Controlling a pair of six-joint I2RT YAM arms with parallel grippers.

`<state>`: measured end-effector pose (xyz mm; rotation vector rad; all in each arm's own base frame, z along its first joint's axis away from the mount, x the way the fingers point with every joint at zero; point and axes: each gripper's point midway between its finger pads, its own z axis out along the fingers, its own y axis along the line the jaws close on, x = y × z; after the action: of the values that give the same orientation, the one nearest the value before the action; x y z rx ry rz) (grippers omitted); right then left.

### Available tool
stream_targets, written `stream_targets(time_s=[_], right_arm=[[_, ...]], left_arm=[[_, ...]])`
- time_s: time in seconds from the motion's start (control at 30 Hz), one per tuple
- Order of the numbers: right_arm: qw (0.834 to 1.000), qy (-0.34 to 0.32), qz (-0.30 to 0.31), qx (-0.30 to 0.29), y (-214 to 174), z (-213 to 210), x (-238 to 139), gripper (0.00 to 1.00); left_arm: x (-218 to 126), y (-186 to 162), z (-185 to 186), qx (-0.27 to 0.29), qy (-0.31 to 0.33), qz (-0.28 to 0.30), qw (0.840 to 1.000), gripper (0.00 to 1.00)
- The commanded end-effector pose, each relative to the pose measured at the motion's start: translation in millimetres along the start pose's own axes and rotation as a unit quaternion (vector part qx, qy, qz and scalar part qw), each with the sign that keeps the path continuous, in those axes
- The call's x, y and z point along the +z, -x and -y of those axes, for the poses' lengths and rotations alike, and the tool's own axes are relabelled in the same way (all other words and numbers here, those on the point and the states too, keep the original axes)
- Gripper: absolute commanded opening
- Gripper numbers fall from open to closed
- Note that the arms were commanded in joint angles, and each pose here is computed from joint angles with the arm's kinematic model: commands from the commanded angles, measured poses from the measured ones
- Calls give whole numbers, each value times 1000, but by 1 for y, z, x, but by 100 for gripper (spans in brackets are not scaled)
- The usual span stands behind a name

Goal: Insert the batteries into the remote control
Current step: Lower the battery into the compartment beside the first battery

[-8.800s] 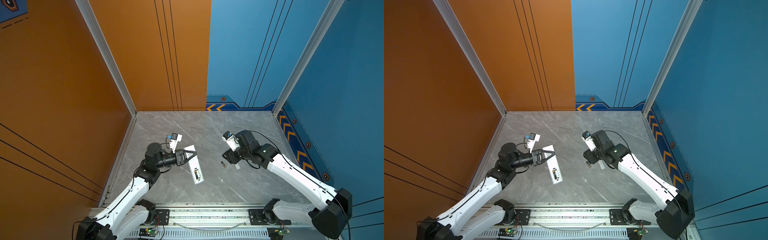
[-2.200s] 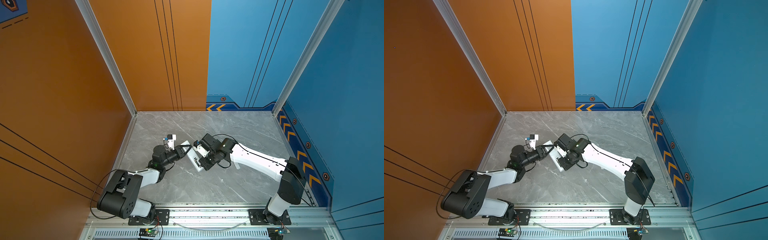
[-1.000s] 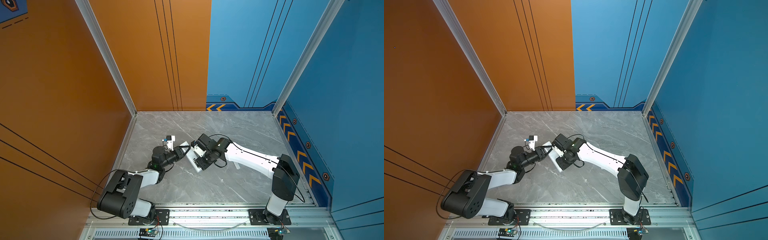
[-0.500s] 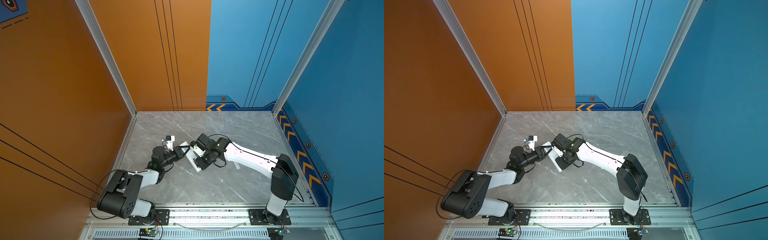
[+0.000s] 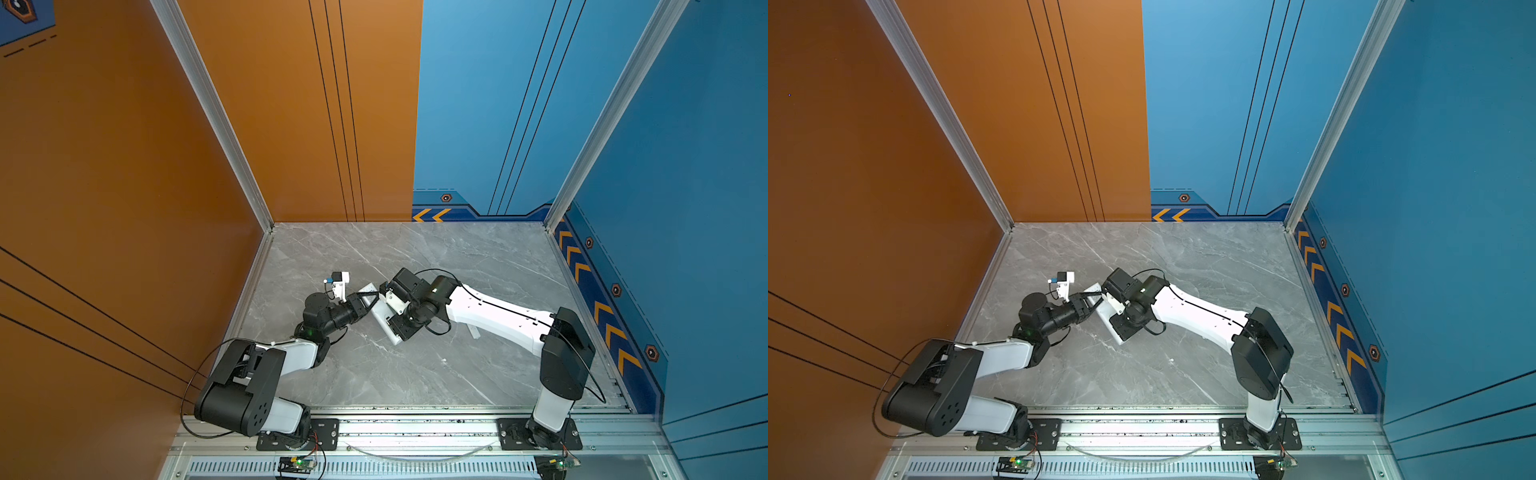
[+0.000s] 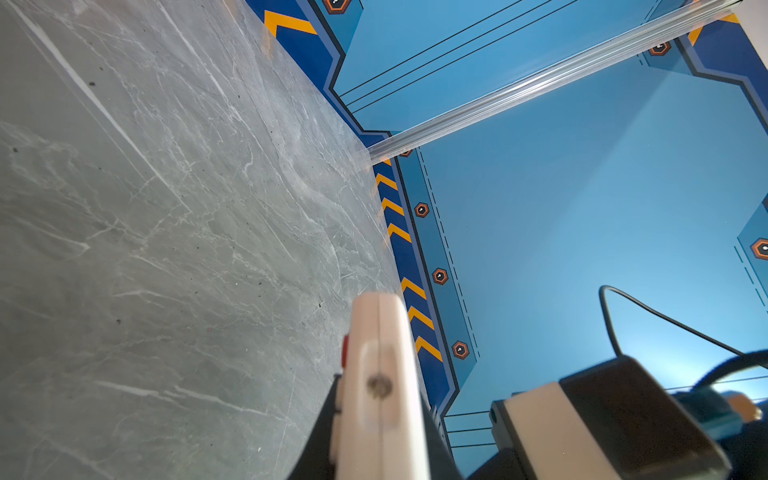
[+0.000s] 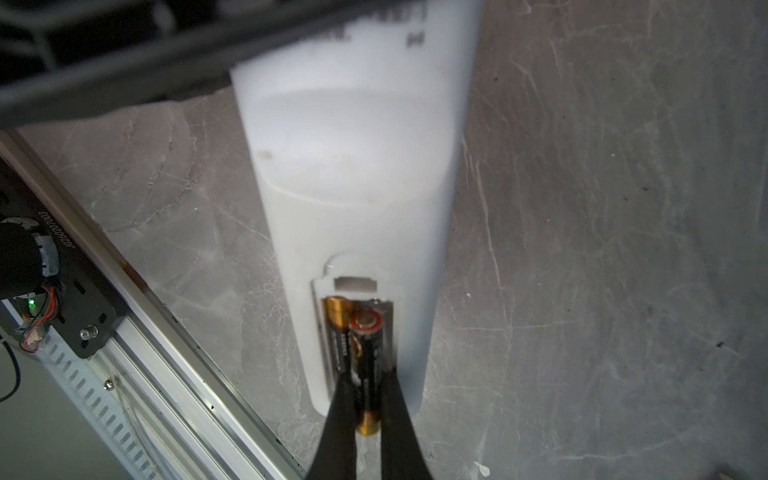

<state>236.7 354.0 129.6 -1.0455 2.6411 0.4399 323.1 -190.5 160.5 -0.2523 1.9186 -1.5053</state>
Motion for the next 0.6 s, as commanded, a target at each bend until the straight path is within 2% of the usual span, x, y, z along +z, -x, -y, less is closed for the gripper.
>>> stream_targets(time_s=[0.0,0.57], right_arm=[[1000,-15,-13,4,-3,2,2,3],[1000,-27,-12,2,0,-1,1,10]], left_arm=[[-2,5,11,9,-24,8,1000,0],[-3,7,11,9,-23,11,1000,0]])
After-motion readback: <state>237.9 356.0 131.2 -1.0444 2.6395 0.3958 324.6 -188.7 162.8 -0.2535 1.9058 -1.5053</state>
